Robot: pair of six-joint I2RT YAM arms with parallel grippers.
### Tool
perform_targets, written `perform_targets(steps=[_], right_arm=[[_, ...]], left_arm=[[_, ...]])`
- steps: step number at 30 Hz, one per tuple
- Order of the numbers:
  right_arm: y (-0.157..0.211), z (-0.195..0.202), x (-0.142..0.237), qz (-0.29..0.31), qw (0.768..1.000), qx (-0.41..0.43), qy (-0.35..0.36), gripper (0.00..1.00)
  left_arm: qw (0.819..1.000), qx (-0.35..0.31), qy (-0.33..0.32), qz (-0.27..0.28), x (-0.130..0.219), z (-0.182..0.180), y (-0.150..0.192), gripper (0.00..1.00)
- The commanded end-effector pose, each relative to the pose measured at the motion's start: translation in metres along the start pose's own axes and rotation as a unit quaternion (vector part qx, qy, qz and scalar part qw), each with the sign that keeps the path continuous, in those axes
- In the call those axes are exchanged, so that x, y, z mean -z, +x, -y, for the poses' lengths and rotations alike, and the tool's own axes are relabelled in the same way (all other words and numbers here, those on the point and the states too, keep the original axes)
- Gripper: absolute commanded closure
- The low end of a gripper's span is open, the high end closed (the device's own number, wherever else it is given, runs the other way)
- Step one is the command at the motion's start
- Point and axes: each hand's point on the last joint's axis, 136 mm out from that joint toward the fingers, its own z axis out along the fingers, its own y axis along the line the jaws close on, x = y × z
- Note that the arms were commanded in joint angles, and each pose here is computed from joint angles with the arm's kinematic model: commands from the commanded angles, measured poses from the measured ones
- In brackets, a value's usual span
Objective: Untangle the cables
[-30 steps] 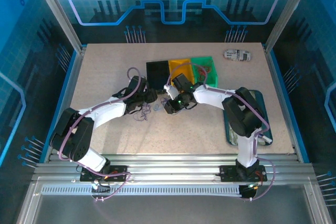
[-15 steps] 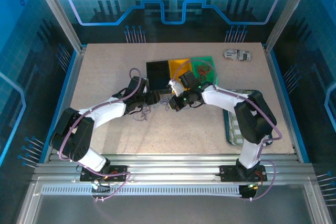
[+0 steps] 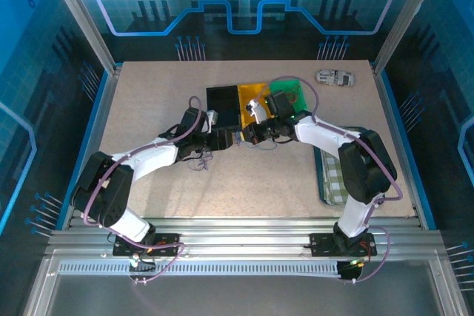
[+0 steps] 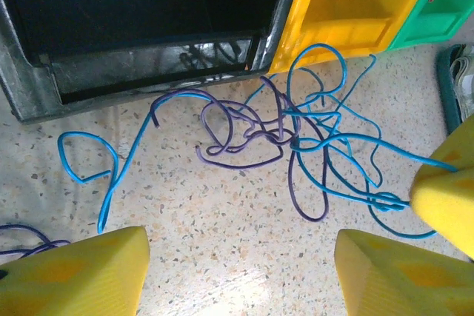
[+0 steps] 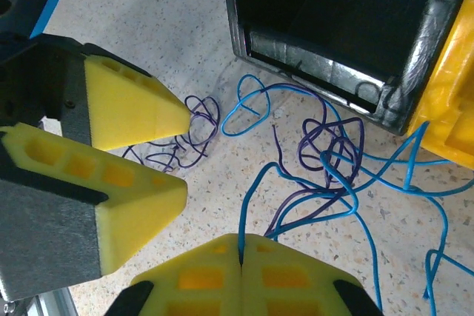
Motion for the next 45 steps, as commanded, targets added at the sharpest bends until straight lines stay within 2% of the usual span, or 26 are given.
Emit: perform_targets(steps=[1,17,25,31,38,43,45], right_arm=[[0.001,0.004,-0.001,0.001,1.000,-0.015,-0.019,1.00],[-0.001,0.017,-0.001,0.014,0.998,-0.050,-0.034,1.00],[0.000,0.022,0.002,0.018,0.996,-0.079,-0.048,1.00],[0.005,0.021,0.003,0.010,0.995,-0.085,-0.050,1.00],[0.008,0.020,0.007,0.005,0.994,-0.093,-0.054,1.00],[0.009,0.023,0.010,0.008,0.994,-0.096,-0.043,1.00],[0.009,0.024,0.012,0.011,0.994,-0.097,-0.039,1.00]], left_arm=[[1.000,-0.009,0.016,-0.014,-0.010,0.006,0.005,0.34],[0.998,-0.028,0.017,-0.054,-0.046,0.025,0.011,0.33],[0.991,-0.121,-0.053,-0.033,-0.063,0.021,0.004,0.34],[0.984,-0.163,-0.070,-0.030,-0.077,0.025,0.001,0.36],[0.986,-0.155,-0.026,-0.049,-0.095,0.040,0.005,0.48],[0.989,-0.139,-0.023,-0.055,-0.104,0.038,0.009,0.69],[0.989,-0.134,-0.034,-0.051,-0.105,0.033,0.008,0.84]])
